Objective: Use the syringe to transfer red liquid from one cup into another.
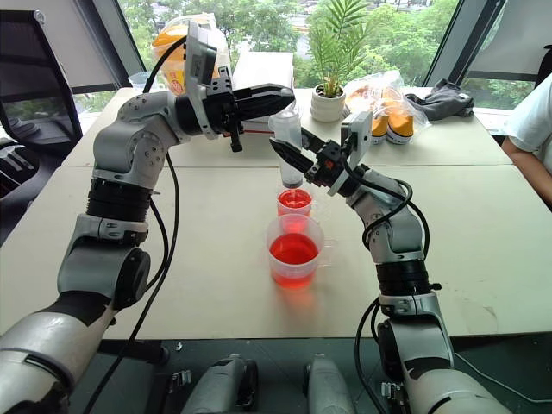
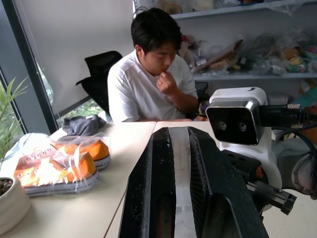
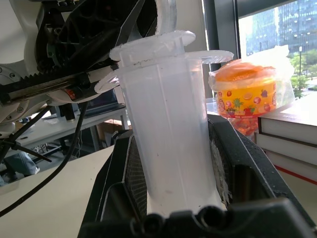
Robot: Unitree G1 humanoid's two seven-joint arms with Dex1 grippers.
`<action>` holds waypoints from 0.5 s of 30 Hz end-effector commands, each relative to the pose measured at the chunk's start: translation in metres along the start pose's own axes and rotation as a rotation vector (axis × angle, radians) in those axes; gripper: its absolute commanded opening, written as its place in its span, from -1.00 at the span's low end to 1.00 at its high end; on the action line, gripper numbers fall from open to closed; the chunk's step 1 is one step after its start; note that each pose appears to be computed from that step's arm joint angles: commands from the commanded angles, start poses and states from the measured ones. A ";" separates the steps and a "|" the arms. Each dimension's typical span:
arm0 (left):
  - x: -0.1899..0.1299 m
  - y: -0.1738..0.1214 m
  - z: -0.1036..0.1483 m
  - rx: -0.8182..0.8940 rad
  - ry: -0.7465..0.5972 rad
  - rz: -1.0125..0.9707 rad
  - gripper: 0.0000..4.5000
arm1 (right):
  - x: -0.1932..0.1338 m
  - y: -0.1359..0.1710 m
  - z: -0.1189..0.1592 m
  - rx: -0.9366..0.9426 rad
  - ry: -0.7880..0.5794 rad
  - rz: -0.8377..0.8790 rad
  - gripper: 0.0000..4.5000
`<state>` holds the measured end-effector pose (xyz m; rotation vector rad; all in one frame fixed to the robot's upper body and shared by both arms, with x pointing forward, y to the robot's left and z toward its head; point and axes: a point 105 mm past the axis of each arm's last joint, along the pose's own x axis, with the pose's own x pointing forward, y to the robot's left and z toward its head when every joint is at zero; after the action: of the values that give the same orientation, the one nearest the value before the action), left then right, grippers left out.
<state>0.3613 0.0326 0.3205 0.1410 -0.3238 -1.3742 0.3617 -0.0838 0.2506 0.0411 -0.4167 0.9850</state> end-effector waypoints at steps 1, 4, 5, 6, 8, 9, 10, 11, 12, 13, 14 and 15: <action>0.000 -0.007 -0.034 -0.082 0.107 -0.027 -0.97 | 0.004 -0.005 0.075 -0.133 -0.232 -0.018 -0.38; -0.003 -0.001 -0.025 -0.074 0.092 -0.007 -0.97 | 0.004 -0.004 0.065 -0.115 -0.209 -0.017 -0.38; -0.005 0.001 -0.020 -0.074 0.082 0.000 -0.97 | 0.003 -0.004 0.060 -0.107 -0.198 -0.017 -0.38; -0.008 0.003 -0.015 -0.073 0.075 0.005 -0.97 | 0.003 -0.003 0.056 -0.103 -0.187 -0.015 -0.38; -0.014 0.008 -0.005 -0.074 0.060 0.024 -0.58 | 0.002 -0.002 0.049 -0.083 -0.174 -0.015 -0.38; -0.016 0.009 -0.002 -0.074 0.056 0.029 -0.43 | 0.002 -0.002 0.047 -0.078 -0.169 -0.014 -0.38; -0.020 0.010 0.003 -0.074 0.051 0.031 -0.21 | 0.003 -0.001 0.045 -0.074 -0.162 -0.012 -0.38; -0.024 0.011 0.007 -0.072 0.048 0.039 0.04 | 0.003 -0.001 0.042 -0.067 -0.157 -0.012 -0.38; -0.029 0.012 0.010 -0.070 0.045 0.046 0.25 | 0.003 0.000 0.040 -0.063 -0.153 -0.010 -0.38; -0.033 0.013 0.013 -0.070 0.044 0.051 0.48 | 0.003 0.000 0.039 -0.059 -0.150 -0.008 -0.38; -0.037 0.013 0.014 -0.067 0.046 0.060 0.71 | 0.003 0.000 0.038 -0.055 -0.147 -0.008 -0.38; -0.042 0.013 0.015 -0.064 0.051 0.065 0.97 | 0.003 0.000 0.037 -0.053 -0.145 -0.008 -0.38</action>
<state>0.3708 0.0703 0.3178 0.1003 -0.1804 -1.3052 0.3611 -0.0926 0.2633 0.0873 -0.4825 0.9436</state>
